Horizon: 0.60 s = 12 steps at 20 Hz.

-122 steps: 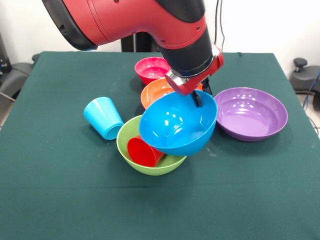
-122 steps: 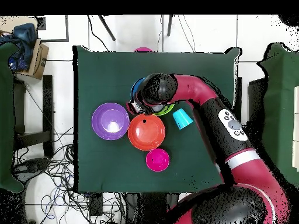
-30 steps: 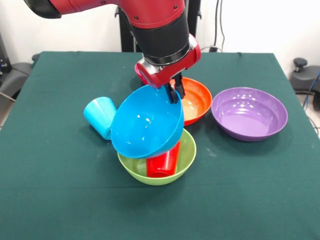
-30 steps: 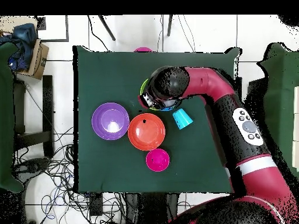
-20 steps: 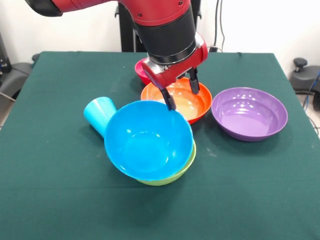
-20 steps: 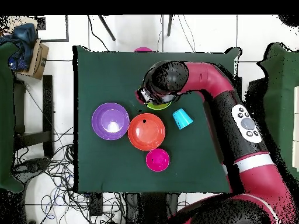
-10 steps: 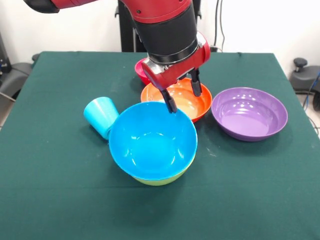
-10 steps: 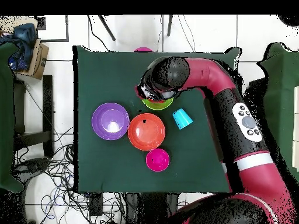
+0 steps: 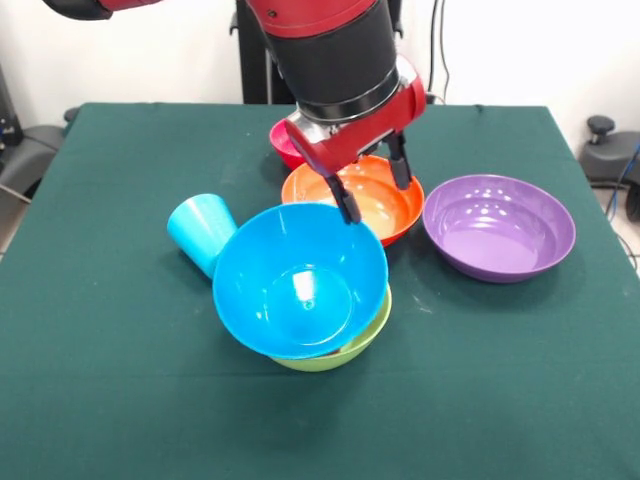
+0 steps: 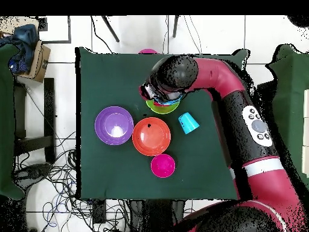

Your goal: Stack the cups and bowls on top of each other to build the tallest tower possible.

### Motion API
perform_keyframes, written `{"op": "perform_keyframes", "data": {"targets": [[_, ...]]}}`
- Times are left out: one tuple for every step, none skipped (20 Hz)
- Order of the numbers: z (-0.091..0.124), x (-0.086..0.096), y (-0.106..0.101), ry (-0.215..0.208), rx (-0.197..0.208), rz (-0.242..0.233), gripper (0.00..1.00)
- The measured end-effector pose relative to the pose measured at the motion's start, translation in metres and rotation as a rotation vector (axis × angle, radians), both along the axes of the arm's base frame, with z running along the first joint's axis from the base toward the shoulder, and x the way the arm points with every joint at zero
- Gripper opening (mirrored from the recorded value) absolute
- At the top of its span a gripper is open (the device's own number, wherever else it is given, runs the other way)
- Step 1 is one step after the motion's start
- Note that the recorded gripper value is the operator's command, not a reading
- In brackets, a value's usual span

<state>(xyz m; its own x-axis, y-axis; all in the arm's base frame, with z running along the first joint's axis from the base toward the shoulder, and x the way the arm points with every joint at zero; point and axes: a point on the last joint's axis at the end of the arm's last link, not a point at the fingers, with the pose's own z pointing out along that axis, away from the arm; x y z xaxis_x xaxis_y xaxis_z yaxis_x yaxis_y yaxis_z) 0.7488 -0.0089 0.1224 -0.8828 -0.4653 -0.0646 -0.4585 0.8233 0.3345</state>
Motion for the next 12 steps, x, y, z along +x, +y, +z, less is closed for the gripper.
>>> {"op": "perform_keyframes", "data": {"targets": [[0.003, 0.001, 0.001, 0.001, 0.006, -0.003, 1.0], [0.006, 0.001, 0.002, 0.002, 0.013, -0.005, 1.0], [0.01, 0.002, 0.003, 0.004, 0.021, -0.007, 1.0], [0.018, 0.001, 0.006, 0.008, 0.034, -0.009, 1.0], [0.023, 0.001, 0.009, 0.01, 0.041, -0.008, 1.0], [0.029, 0.001, 0.011, 0.012, 0.046, -0.007, 1.0], [0.034, 0.0, 0.013, 0.013, 0.05, -0.005, 1.0], [0.039, -0.001, 0.015, 0.015, 0.054, -0.002, 1.0], [0.046, -0.001, 0.018, 0.017, 0.059, 0.001, 1.0], [0.054, -0.002, 0.021, 0.019, 0.065, 0.004, 1.0], [0.063, -0.003, 0.024, 0.018, 0.071, 0.008, 1.0], [0.068, -0.003, 0.027, 0.016, 0.073, 0.011, 1.0]]}}
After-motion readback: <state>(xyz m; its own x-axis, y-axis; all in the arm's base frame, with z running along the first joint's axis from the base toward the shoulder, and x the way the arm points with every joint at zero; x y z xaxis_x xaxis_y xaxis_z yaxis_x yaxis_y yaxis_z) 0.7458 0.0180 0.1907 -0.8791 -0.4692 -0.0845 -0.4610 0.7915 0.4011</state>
